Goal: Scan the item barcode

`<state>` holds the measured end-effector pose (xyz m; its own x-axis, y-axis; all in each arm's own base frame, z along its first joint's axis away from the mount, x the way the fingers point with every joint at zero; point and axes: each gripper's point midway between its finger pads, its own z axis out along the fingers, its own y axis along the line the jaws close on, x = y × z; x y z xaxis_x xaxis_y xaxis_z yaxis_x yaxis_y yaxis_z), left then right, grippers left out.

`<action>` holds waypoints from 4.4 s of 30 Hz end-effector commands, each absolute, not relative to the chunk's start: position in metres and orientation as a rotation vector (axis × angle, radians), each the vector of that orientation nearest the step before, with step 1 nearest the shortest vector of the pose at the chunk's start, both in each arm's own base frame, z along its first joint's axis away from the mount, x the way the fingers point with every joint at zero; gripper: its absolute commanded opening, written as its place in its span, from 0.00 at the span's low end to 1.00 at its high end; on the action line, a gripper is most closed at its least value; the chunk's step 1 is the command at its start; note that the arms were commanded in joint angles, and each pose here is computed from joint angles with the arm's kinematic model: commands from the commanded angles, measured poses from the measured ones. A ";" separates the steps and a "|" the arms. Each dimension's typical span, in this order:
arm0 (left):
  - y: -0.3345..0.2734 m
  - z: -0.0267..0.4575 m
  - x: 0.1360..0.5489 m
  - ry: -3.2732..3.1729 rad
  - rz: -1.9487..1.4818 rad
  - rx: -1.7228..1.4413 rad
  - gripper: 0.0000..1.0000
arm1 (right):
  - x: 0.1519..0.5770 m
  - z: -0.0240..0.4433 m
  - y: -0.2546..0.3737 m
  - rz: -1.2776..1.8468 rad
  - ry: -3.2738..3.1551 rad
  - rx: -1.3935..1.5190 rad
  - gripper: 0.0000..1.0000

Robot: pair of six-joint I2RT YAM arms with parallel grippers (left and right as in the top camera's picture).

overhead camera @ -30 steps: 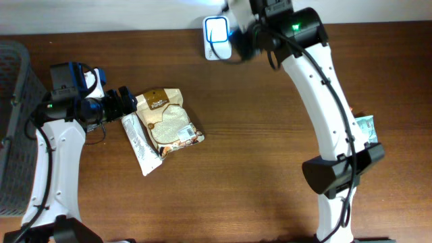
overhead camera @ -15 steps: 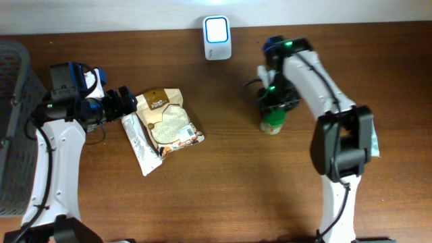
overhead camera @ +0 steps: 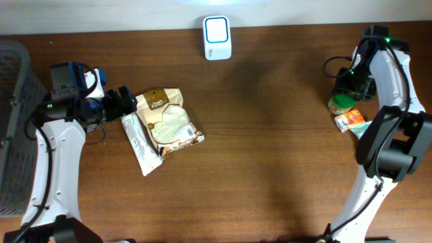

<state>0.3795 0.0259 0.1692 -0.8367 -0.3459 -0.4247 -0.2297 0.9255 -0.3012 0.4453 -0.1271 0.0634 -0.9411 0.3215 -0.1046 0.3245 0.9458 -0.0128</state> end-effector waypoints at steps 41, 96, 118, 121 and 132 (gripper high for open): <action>0.028 0.171 0.380 2.594 -0.314 -0.391 0.99 | 0.377 0.013 0.347 0.788 2.915 -0.483 0.67; 0.028 0.171 0.380 2.594 -0.314 -0.391 0.99 | 0.361 0.012 0.177 -0.082 3.223 -0.091 0.50; 0.028 0.171 0.380 2.594 -0.314 -0.391 0.99 | 0.421 0.015 0.273 0.719 2.898 -0.305 0.67; 0.028 0.171 0.380 2.594 -0.314 -0.392 0.99 | 0.411 0.018 0.288 1.093 2.897 -0.293 0.67; -0.020 0.142 0.401 2.604 -0.436 -0.192 0.38 | 0.407 0.009 0.277 1.154 2.918 -0.306 0.67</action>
<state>0.3992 0.0146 0.1751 -0.8117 -0.3144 -0.4921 -0.1627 0.9311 -0.3265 0.4146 0.2771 0.0254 -0.9814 -0.1675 -0.0936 -0.1857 0.7066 0.6829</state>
